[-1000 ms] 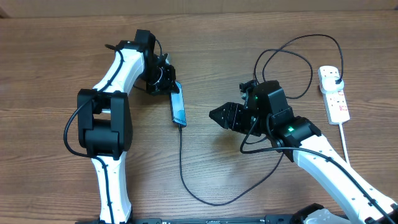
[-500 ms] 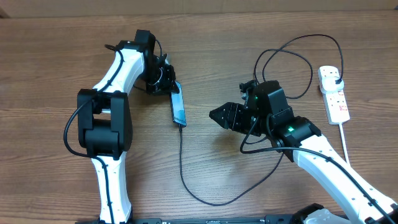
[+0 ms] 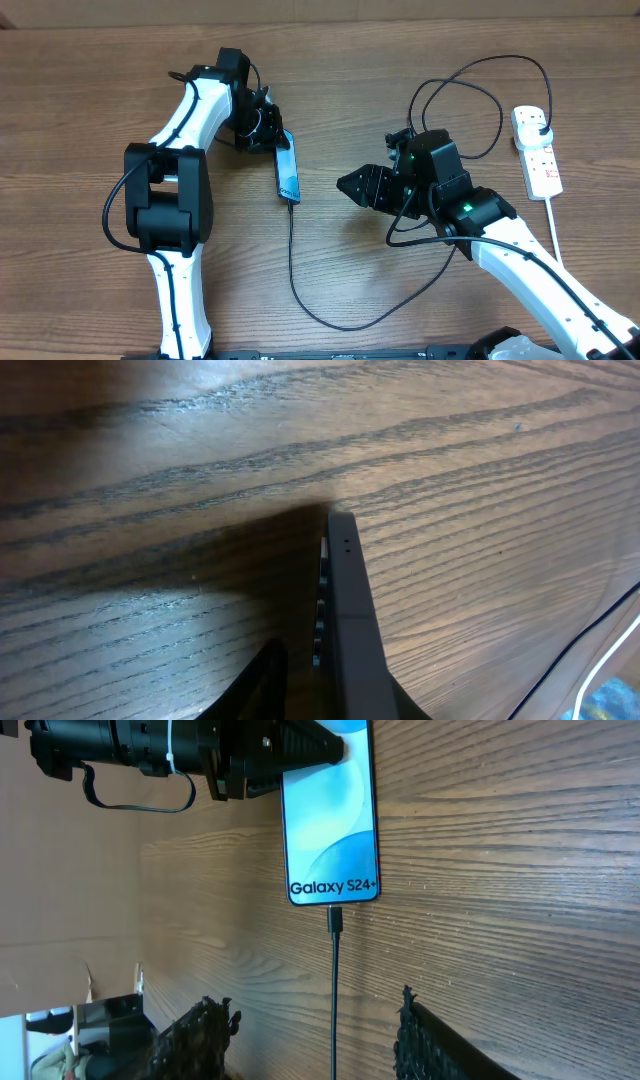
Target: Plug charger to phone and switch on socket
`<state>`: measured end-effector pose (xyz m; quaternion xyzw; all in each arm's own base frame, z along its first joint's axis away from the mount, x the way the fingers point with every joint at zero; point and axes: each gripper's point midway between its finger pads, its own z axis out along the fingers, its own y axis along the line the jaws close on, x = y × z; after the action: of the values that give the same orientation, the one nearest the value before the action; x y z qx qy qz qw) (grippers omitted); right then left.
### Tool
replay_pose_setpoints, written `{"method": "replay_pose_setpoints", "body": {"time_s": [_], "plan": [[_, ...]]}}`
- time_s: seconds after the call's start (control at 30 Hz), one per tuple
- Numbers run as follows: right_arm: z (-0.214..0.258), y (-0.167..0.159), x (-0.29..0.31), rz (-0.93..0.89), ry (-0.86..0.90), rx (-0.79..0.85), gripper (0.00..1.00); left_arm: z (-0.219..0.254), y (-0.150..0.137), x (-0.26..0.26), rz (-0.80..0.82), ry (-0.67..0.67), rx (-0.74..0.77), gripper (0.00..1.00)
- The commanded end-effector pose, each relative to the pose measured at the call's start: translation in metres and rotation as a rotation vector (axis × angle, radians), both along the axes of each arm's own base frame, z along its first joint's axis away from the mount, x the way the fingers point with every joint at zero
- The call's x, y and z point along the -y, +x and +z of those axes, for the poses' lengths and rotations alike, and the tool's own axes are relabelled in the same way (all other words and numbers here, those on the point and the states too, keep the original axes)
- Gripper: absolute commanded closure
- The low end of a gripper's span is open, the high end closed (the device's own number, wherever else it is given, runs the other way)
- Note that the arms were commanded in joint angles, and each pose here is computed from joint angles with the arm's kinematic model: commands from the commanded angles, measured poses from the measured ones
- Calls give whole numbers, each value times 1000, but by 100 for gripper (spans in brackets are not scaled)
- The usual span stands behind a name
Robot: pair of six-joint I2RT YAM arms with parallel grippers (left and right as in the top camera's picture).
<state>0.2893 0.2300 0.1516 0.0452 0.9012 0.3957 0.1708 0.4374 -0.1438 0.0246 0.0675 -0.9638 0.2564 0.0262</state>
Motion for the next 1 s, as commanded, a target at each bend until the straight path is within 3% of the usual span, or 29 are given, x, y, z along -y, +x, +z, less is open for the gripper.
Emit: {"method": "replay_pose_setpoints", "body": {"time_s": [0.0, 0.97], "plan": [[4, 5, 1, -6, -4, 22, 45, 11, -1, 6, -2, -15, 13, 78], [1, 4, 3, -13, -18, 9, 44, 7, 0, -2, 0, 36, 20, 78]]}}
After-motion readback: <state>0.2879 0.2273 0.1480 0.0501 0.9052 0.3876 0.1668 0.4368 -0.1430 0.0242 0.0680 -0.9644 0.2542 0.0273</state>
